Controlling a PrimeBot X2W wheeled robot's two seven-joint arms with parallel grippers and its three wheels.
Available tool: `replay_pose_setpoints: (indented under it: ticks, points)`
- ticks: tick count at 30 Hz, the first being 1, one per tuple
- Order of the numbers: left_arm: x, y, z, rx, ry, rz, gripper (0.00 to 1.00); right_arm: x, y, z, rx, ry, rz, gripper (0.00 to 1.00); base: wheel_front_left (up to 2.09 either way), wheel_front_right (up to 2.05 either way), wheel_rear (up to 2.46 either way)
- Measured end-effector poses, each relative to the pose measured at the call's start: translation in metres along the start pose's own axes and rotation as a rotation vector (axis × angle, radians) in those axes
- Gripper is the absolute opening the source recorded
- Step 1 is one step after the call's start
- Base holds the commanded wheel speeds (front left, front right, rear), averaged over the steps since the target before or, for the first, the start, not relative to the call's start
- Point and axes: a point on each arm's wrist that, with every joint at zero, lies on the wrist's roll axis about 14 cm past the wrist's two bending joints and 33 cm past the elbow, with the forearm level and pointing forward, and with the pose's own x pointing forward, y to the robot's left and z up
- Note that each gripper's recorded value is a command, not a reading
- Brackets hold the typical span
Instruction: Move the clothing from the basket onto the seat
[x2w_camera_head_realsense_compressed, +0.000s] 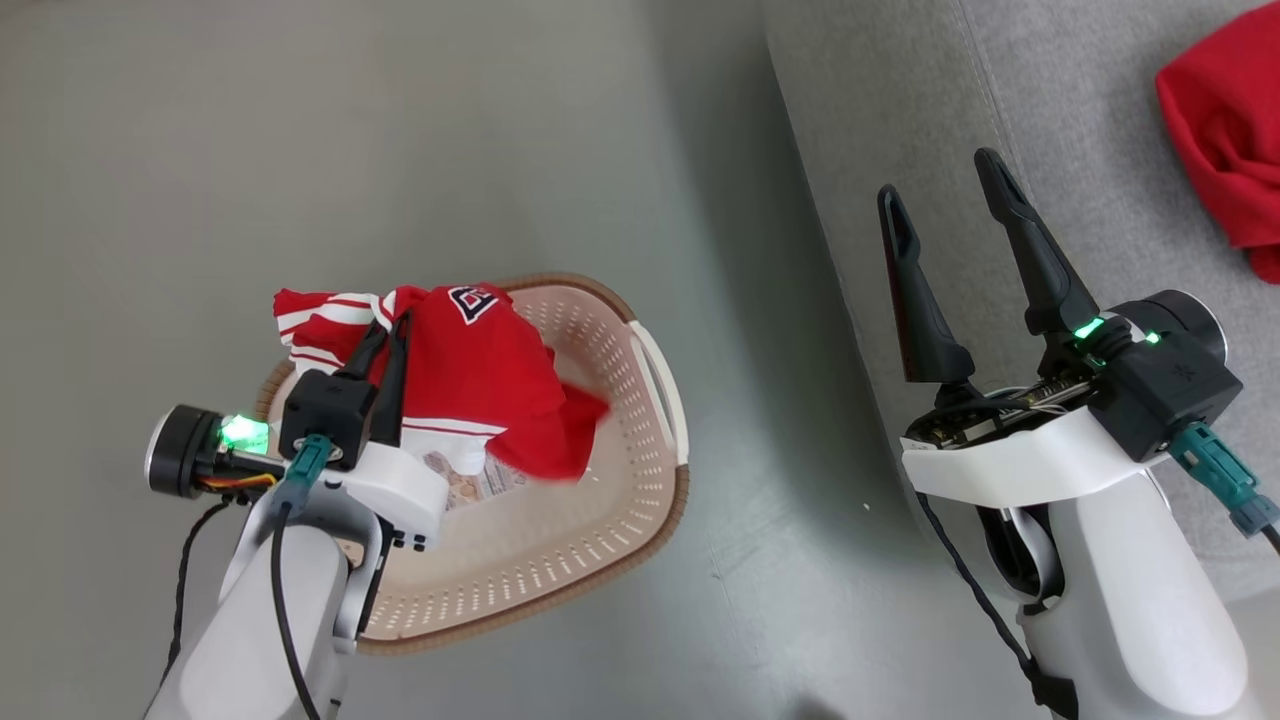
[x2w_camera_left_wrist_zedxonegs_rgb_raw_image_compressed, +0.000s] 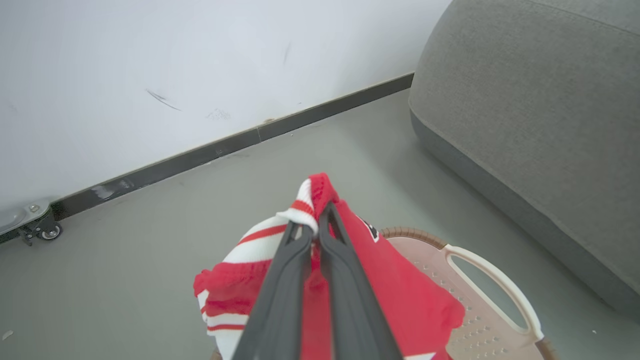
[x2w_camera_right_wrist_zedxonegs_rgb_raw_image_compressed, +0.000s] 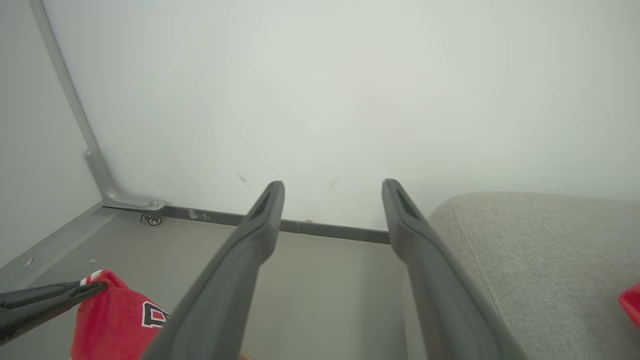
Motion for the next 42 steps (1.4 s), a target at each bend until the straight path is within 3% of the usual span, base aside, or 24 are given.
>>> replay_pose_setpoints:
  ticks: [4,23,36,42]
  points:
    - [-0.013,0.011,0.014,-0.041,-0.028,0.053,0.0,0.001,0.008,0.01,-0.011,-0.025,0.023,1.0,0.0,0.0,0.0]
    - [-0.069,0.059,0.119,-0.021,-0.284,0.199,0.0,-0.007,0.037,0.053,-0.023,-0.126,0.111,1.0,0.0,0.0,0.0]
    - [-0.112,0.067,0.169,-0.032,-0.416,0.22,0.0,-0.019,0.061,0.078,-0.061,-0.179,0.203,1.0,0.0,0.0,0.0]
    - [-0.13,0.07,0.189,0.013,-0.454,0.21,0.0,-0.026,0.071,0.086,-0.117,-0.187,0.263,1.0,0.0,0.0,0.0]
